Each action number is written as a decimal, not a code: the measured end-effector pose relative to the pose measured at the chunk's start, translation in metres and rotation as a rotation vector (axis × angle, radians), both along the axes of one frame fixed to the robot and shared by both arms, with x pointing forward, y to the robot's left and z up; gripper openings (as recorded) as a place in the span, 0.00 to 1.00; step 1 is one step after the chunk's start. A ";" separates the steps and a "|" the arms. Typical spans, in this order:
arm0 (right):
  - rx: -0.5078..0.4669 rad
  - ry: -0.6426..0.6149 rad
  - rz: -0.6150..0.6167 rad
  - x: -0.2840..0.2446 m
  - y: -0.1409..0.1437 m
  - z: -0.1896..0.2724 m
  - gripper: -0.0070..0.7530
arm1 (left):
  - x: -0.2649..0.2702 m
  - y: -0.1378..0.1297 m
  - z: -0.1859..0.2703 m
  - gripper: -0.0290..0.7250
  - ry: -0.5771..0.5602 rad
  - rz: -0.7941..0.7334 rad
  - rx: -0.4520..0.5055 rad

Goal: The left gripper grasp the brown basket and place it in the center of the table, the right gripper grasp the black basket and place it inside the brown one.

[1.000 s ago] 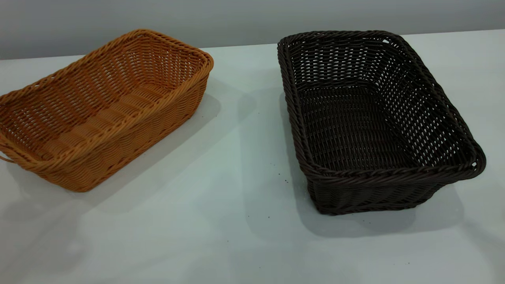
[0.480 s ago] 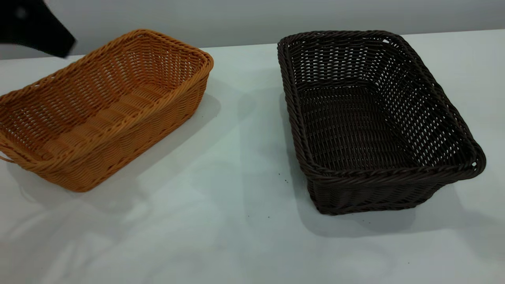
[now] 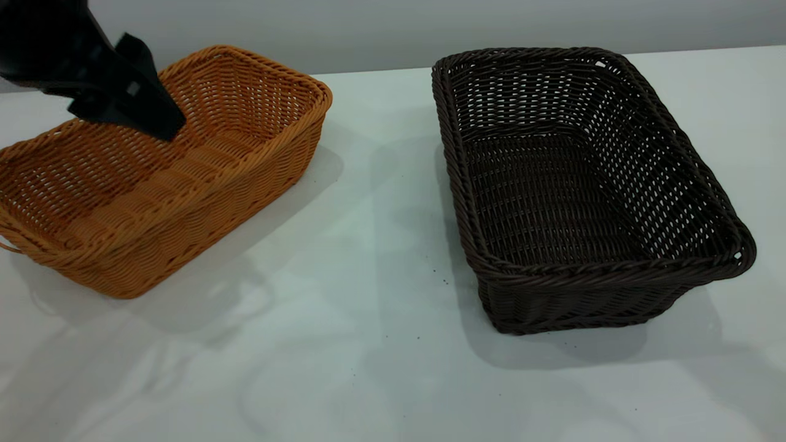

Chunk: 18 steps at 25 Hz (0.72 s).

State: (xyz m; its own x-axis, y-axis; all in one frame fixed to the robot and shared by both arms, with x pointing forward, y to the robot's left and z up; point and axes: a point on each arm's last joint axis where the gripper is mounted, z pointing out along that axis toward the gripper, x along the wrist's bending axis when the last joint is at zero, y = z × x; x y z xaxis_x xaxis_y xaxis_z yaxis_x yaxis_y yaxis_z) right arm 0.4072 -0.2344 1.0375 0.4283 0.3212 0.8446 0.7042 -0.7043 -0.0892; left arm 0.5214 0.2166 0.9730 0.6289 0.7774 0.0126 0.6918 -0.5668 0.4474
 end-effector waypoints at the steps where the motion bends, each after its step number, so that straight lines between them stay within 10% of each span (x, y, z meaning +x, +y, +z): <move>1: 0.012 0.026 -0.007 0.001 0.003 -0.002 0.66 | 0.002 0.000 0.001 0.69 -0.020 0.006 -0.001; 18: -0.066 0.423 -0.058 0.012 0.085 -0.081 0.65 | 0.003 -0.001 0.002 0.69 -0.037 0.032 -0.026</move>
State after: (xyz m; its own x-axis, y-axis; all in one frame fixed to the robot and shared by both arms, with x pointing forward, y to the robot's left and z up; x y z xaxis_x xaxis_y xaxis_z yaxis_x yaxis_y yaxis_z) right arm 0.4194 -0.1495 0.9567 0.7513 0.3335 0.5696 0.5743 -0.7555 -0.3152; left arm 0.5249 0.2157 0.9754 0.6029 0.7977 0.0145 0.6923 -0.5321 0.4874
